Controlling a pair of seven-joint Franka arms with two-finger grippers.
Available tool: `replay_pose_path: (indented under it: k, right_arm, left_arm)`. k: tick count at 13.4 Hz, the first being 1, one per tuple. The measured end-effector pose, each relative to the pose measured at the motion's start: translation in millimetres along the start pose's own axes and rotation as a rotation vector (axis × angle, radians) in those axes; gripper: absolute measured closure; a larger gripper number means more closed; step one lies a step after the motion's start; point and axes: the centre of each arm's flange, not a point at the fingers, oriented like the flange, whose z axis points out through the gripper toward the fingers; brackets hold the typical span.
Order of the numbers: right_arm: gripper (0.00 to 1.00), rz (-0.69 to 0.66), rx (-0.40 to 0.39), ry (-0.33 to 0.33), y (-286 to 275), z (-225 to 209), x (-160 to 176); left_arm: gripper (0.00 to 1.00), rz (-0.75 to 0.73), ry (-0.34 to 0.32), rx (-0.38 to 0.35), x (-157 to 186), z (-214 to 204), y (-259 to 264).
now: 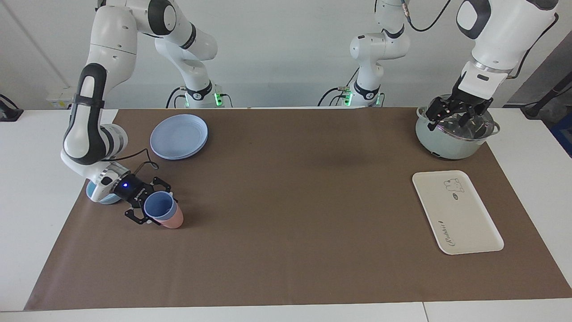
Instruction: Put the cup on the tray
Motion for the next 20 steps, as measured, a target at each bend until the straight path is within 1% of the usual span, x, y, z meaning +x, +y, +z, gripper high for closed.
replay_pose_path:
  k: [2, 3, 5, 6, 8, 10, 11, 13, 15, 17, 19, 20]
  right_arm:
    - [0.15, 0.001, -0.005, 0.007, 0.4, 0.4, 1.8]
    - [0.15, -0.003, -0.007, 0.008, 0.9, -0.8, 3.8]
    - [0.15, -0.026, -0.009, 0.000, 1.5, -8.2, 16.8]
    - [0.15, -0.034, 0.000, -0.035, 0.8, -15.3, 28.9]
    - [0.15, -0.013, 0.006, -0.173, -4.4, -36.3, 71.6]
    - [0.15, 0.016, -0.002, -0.324, -24.9, -54.0, 134.7]
    - [0.15, 0.002, -0.012, -0.392, -39.1, -57.1, 164.5]
    - [0.15, -0.035, -0.044, -0.530, -72.5, -53.5, 216.9]
    - [0.15, -0.058, -0.085, -0.654, -112.7, -35.1, 258.6]
    - [0.15, -0.089, -0.082, -0.735, -147.7, -11.0, 287.0]
    - [0.15, -0.117, -0.073, -0.800, -169.5, 3.3, 307.1]
    - [0.15, -0.138, -0.073, -0.826, -178.7, 9.5, 315.2]
  left_arm:
    - [0.00, 0.000, -0.001, -0.008, -0.1, 0.1, 0.8]
    - [0.00, -0.002, -0.004, -0.032, -0.3, 0.1, 3.2]
    - [0.00, -0.009, -0.008, -0.118, -0.5, 0.1, 12.0]
    - [0.00, -0.014, -0.005, -0.163, 0.8, 0.7, 16.4]
    - [0.00, -0.032, -0.009, -0.249, 5.7, 7.2, 24.3]
    - [0.00, -0.079, -0.002, -0.351, 18.3, 18.3, 35.6]
    - [0.00, -0.103, -0.004, -0.406, 24.7, 25.0, 43.4]
    - [0.00, -0.160, -0.025, -0.519, 36.0, 39.0, 68.8]
    - [0.00, -0.236, -0.049, -0.593, 43.5, 49.4, 115.0]
    - [0.01, -0.306, -0.072, -0.627, 40.2, 53.6, 175.8]
    - [0.05, -0.358, -0.090, -0.642, 26.8, 53.6, 230.0]
    - [0.11, -0.368, -0.086, -0.654, 18.2, 50.5, 254.5]
